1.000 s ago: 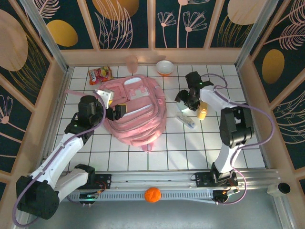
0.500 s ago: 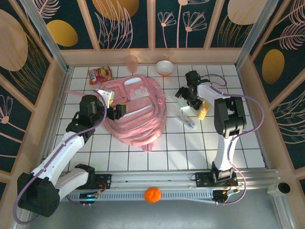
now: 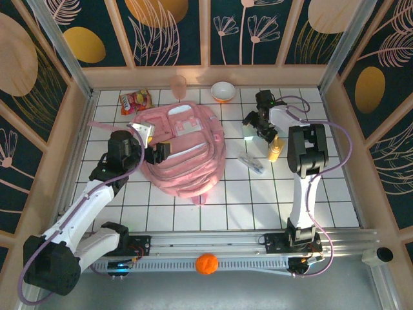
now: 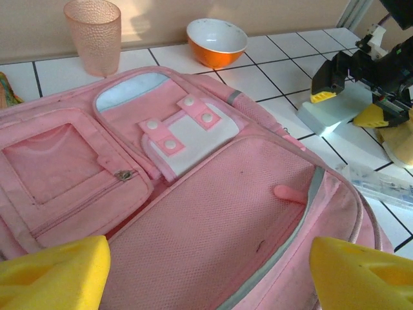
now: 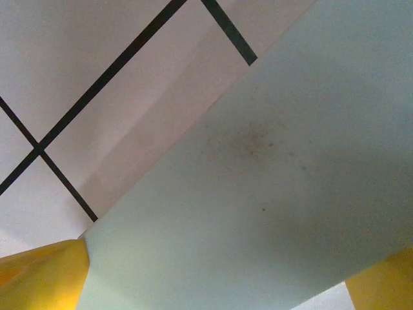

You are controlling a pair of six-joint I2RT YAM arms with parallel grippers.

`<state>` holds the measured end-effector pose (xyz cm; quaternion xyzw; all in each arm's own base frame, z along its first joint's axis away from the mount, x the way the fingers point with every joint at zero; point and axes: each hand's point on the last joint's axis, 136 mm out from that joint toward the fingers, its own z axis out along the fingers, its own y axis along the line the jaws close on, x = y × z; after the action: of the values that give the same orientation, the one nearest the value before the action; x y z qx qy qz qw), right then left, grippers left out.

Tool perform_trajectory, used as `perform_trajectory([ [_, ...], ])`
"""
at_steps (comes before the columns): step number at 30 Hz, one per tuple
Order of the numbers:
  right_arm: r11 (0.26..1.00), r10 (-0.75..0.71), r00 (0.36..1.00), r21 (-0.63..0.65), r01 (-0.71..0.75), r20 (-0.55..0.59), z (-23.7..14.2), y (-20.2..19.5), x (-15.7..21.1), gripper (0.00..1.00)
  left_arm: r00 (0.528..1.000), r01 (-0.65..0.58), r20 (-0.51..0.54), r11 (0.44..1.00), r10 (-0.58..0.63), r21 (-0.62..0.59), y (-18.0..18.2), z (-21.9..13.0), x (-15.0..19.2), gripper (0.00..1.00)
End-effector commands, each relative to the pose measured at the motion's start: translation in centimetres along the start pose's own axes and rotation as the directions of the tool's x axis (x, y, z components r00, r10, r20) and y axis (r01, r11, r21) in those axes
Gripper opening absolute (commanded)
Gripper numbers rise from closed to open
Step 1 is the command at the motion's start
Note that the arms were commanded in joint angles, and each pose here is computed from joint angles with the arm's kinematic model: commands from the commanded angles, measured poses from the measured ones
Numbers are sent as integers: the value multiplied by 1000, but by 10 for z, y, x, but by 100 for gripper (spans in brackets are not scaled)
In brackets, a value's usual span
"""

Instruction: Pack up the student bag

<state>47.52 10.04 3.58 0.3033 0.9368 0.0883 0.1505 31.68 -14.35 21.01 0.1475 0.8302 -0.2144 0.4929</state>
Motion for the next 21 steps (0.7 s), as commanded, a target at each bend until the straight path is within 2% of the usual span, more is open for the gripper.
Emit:
perform_trajectory([
  [1, 1000, 4, 999, 3, -4, 36, -11, -1, -11, 99, 1000, -12, 20, 1000, 12, -2, 1, 1, -2, 81],
  [4, 1000, 19, 1000, -18, -19, 21, -15, -7, -15, 99, 1000, -7, 18, 1000, 6, 0, 0, 1, -2, 80],
  [7, 997, -37, 999, -62, 39, 31, -33, 4, -16, 97, 1000, -8, 22, 1000, 8, 0, 0, 0, -3, 81],
  [13, 981, -121, 982, -132, 141, 148, -73, 19, -41, 93, 1000, 0, 18, 1000, 0, 7, -1, 1, -3, 80],
  [16, 945, -244, 952, -175, 276, 185, -72, 36, -53, 89, 1000, 0, 19, 1000, -1, 8, -1, 1, -4, 80],
  [18, 914, -341, 919, -158, 373, 195, -65, 43, -60, 89, 1000, -6, 18, 1000, 6, 1, 0, 1, -4, 81],
  [21, 880, -439, 885, -125, 459, 157, -43, 43, -65, 89, 1000, -11, 17, 1000, 11, -8, 2, 1, -2, 81],
])
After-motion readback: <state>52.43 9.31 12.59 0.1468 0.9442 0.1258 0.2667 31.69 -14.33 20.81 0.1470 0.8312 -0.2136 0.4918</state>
